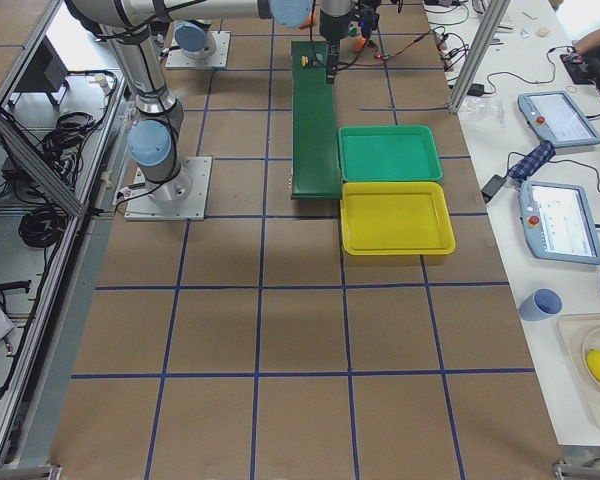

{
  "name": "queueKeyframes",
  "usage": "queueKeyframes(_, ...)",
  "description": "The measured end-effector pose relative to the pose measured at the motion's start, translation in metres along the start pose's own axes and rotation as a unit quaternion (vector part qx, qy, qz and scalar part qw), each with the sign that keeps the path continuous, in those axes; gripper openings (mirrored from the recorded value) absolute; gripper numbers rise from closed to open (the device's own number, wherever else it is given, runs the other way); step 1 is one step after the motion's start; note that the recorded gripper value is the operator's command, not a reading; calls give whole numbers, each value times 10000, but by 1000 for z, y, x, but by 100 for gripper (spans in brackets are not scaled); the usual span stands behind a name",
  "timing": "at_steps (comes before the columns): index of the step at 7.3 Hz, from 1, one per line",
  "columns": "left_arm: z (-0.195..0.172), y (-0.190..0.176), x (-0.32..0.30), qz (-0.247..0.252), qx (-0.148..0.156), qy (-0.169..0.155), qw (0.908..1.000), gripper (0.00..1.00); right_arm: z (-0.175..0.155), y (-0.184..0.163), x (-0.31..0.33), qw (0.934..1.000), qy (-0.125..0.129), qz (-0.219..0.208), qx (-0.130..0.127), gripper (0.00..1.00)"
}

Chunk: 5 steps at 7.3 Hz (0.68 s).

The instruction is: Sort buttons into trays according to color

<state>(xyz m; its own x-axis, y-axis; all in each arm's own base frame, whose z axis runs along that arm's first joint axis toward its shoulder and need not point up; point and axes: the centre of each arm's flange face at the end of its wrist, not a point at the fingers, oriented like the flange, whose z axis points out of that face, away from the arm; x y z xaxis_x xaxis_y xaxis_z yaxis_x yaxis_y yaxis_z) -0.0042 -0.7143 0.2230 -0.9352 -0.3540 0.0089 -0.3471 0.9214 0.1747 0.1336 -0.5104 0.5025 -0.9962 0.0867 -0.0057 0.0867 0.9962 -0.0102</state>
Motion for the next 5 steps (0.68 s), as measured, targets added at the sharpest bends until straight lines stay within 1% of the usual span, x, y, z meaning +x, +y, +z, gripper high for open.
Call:
queueKeyframes(1, 9, -4, -15, -321, -103, -16, 9994, 100, 0, 1, 0, 10000, 1, -1, -10, 100)
queueKeyframes(2, 13, -6, -24, -530, -137, -30, 9985, 100, 0, 1, 0, 10000, 3, 2, -28, 100)
queueKeyframes(3, 17, -13, -30, -650, -64, 6, 9979, 100, 0, 1, 0, 10000, 4, 4, -39, 100)
queueKeyframes(5, 30, -30, -27, -833, 227, 206, 9960, 100, 0, 2, 0, 10000, 4, 4, -41, 100)
